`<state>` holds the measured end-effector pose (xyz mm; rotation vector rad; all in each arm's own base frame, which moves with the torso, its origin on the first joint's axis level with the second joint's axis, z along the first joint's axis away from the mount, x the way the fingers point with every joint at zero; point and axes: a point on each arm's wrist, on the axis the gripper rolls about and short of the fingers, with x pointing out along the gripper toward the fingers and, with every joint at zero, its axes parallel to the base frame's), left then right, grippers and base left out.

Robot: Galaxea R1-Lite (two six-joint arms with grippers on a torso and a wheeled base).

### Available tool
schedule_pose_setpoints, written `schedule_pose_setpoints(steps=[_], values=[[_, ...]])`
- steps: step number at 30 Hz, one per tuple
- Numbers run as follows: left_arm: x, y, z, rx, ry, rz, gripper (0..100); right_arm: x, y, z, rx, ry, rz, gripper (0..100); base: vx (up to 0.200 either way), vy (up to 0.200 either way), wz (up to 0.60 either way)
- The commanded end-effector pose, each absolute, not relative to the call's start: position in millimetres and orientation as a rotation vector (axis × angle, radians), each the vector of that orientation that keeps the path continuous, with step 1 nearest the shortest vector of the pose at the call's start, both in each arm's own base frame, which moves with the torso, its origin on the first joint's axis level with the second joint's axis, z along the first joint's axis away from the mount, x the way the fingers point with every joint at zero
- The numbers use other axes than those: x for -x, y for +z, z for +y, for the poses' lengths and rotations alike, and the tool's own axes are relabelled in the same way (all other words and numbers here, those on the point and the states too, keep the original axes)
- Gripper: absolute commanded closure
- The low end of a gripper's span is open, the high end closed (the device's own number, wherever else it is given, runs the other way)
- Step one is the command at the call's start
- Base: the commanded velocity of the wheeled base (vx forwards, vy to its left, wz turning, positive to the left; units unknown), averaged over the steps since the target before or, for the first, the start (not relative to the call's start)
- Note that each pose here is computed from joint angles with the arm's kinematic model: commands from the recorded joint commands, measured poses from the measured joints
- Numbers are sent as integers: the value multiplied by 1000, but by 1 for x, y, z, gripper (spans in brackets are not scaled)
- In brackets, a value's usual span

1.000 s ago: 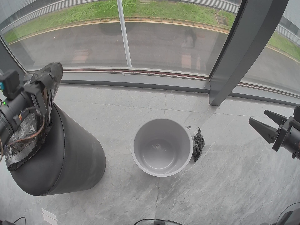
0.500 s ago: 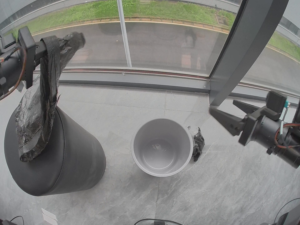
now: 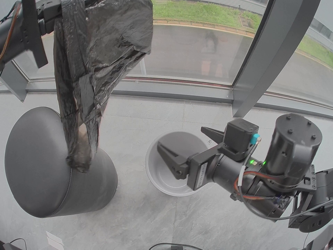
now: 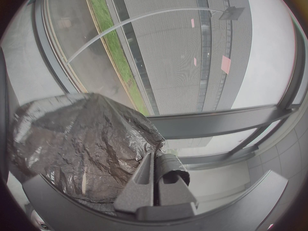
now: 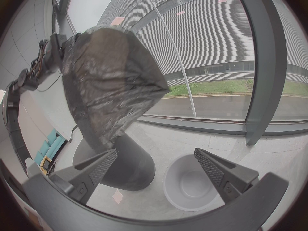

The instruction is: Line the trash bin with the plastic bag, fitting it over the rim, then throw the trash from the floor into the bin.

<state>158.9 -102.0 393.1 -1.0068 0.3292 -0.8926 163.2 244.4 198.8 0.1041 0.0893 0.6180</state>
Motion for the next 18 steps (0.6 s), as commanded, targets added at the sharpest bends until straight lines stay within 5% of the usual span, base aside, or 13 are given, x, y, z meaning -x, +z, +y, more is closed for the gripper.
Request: schedule_pose_setpoints(steps=[1,18], values=[[-177,399,-121,1030,-857,324,100,-167,175,264,-58,629,142,0,0,0,0],[-175,390,-140,1001,-793,312,100,-170,152,285,-29,651,166,0,0,0,0]])
